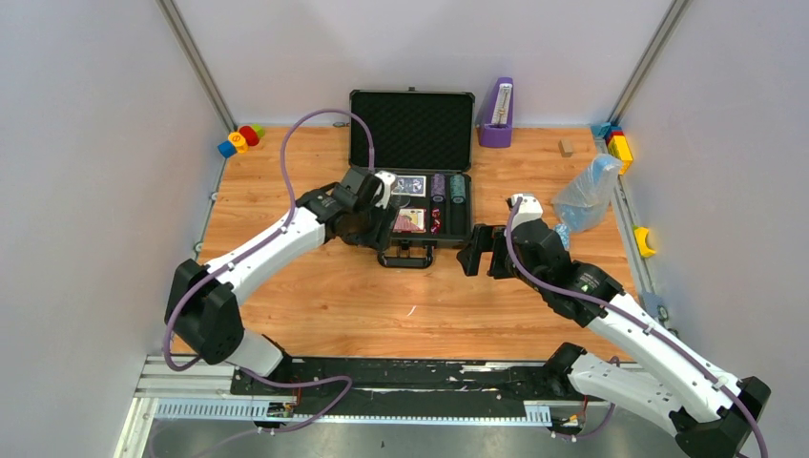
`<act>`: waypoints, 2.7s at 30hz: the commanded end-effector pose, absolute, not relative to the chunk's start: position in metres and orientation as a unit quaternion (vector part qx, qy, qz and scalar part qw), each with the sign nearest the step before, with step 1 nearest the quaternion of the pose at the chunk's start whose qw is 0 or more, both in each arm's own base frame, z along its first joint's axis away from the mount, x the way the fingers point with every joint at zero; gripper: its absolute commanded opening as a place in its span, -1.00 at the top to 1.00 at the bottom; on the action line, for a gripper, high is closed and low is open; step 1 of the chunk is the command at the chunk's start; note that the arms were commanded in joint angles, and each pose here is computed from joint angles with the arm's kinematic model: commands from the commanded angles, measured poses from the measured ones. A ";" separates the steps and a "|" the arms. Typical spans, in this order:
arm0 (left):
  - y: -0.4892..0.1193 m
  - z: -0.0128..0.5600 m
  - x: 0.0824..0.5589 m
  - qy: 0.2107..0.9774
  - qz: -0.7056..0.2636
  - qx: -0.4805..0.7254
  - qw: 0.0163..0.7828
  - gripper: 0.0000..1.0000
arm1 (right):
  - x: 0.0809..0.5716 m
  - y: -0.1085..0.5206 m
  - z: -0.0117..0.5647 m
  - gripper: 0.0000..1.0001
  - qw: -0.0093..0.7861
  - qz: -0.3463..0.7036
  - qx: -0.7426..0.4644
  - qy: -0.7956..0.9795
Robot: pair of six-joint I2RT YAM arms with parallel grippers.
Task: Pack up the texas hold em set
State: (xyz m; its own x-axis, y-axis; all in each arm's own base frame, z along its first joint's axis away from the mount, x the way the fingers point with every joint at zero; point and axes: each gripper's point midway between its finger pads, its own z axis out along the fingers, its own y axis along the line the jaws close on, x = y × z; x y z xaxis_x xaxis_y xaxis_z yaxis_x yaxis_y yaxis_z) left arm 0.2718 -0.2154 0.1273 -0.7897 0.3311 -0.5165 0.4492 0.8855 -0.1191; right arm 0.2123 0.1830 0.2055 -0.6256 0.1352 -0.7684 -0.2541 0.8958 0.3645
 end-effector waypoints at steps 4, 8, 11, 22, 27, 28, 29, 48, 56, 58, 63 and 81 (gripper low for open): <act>-0.255 0.182 0.329 0.902 -0.148 0.219 0.343 -0.03 | 0.218 0.177 0.214 -0.99 0.451 0.221 -0.014 0.865; -0.270 0.171 0.364 0.904 -0.122 0.224 0.343 -0.03 | 0.221 0.174 0.222 -0.99 0.465 0.216 -0.011 0.859; -0.275 0.166 0.385 0.905 -0.103 0.221 0.348 -0.03 | 0.223 0.170 0.227 -0.98 0.475 0.213 -0.005 0.854; -0.311 0.142 0.403 0.904 -0.149 0.245 0.318 -0.54 | 0.229 0.169 0.227 -0.98 0.472 0.205 0.008 0.857; -0.295 0.147 0.394 0.905 -0.130 0.247 0.320 -0.98 | 0.241 0.171 0.222 -0.98 0.455 0.201 0.022 0.867; -0.292 0.149 0.392 0.905 -0.126 0.247 0.321 -0.99 | 0.244 0.171 0.221 -0.98 0.453 0.199 0.025 0.869; -0.287 0.153 0.388 0.905 -0.124 0.249 0.323 -0.99 | 0.249 0.170 0.221 -0.98 0.451 0.198 0.030 0.870; -0.160 0.153 0.332 0.891 -0.117 0.093 0.428 -1.00 | 0.346 0.138 0.226 -0.94 0.433 0.256 0.154 0.850; -0.104 0.165 0.332 0.859 -0.123 -0.024 0.496 -1.00 | 0.413 0.129 0.222 -0.93 0.429 0.265 0.206 0.839; -0.093 0.165 0.330 0.850 -0.113 -0.048 0.512 -1.00 | 0.436 0.120 0.218 -0.93 0.425 0.259 0.221 0.839; -0.061 0.155 0.321 0.827 -0.060 -0.094 0.551 -1.00 | 0.492 0.096 0.204 -0.80 0.418 0.250 0.258 0.835; -0.031 0.197 0.293 0.742 -0.047 -0.129 0.656 -0.97 | 0.650 0.137 0.106 1.00 0.334 0.389 0.220 0.830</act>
State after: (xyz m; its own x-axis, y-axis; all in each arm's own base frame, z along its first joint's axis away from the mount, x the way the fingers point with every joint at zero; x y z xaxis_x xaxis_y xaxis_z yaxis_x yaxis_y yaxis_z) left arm 0.2911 -0.0330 0.1839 -0.1713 -0.2427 -0.9548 -0.1361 0.9657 -0.2211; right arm 0.6322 0.1136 0.0768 -0.6355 0.6535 -0.4112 0.2519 0.6789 0.6897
